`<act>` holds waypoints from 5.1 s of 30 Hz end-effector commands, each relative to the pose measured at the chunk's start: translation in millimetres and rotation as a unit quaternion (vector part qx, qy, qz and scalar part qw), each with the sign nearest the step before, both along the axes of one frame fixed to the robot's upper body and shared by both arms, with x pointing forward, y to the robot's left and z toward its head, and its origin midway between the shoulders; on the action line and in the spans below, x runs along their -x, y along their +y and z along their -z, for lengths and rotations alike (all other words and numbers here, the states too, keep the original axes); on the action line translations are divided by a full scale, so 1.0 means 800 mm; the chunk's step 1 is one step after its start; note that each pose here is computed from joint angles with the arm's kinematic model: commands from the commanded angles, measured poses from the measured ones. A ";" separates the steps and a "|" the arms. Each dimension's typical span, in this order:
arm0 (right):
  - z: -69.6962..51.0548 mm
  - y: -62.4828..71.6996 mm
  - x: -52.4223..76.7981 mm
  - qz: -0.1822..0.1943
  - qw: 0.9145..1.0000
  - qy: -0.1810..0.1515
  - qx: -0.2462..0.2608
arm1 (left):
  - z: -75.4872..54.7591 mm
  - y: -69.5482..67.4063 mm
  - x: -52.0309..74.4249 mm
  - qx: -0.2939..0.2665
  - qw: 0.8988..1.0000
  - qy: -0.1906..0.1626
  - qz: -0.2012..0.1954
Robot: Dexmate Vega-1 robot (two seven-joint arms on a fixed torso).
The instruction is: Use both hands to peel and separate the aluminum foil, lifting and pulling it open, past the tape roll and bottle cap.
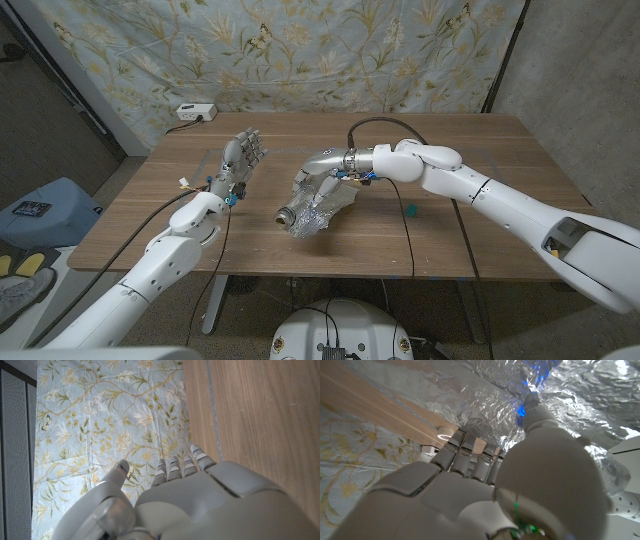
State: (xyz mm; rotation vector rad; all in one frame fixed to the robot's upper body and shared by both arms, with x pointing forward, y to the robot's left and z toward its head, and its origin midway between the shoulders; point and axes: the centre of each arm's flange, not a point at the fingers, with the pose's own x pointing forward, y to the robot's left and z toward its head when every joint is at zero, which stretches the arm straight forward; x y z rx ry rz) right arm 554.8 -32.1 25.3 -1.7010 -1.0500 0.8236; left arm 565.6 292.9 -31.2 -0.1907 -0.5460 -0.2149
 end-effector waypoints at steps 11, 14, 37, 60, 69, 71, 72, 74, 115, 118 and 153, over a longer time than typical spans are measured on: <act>-0.039 -0.038 0.011 -0.002 0.996 0.071 -0.050 | -0.011 -0.020 -0.007 -0.011 1.000 0.001 0.004; -0.046 -0.043 0.012 0.000 0.993 0.099 -0.061 | -0.013 -0.023 -0.009 -0.012 1.000 0.001 0.007; -0.081 -0.057 0.026 -0.012 0.980 0.174 -0.096 | -0.022 -0.031 -0.023 -0.018 1.000 0.006 0.022; -0.120 -0.085 -0.019 0.003 0.934 0.327 -0.146 | -0.032 -0.035 -0.043 -0.024 0.999 0.011 0.041; -0.128 -0.101 -0.032 0.012 0.913 0.371 -0.167 | -0.036 -0.044 -0.046 -0.028 0.998 0.014 0.049; -0.129 -0.105 -0.034 0.015 0.910 0.377 -0.170 | -0.036 -0.046 -0.048 -0.028 0.998 0.016 0.051; -0.130 -0.106 -0.035 0.017 0.908 0.381 -0.172 | -0.035 -0.047 -0.048 -0.028 0.998 0.017 0.052; -0.131 -0.110 -0.037 0.020 0.904 0.390 -0.175 | -0.035 -0.049 -0.050 -0.028 0.998 0.018 0.054; -0.135 -0.184 -0.074 0.116 0.812 0.491 -0.293 | -0.015 -0.080 -0.057 -0.012 0.995 0.039 0.087; -0.135 -0.188 -0.074 0.125 0.806 0.495 -0.300 | -0.013 -0.081 -0.057 -0.009 0.995 0.041 0.089; -0.128 -0.224 -0.085 0.258 0.734 0.503 -0.377 | -0.007 -0.121 -0.043 0.051 0.988 0.053 0.138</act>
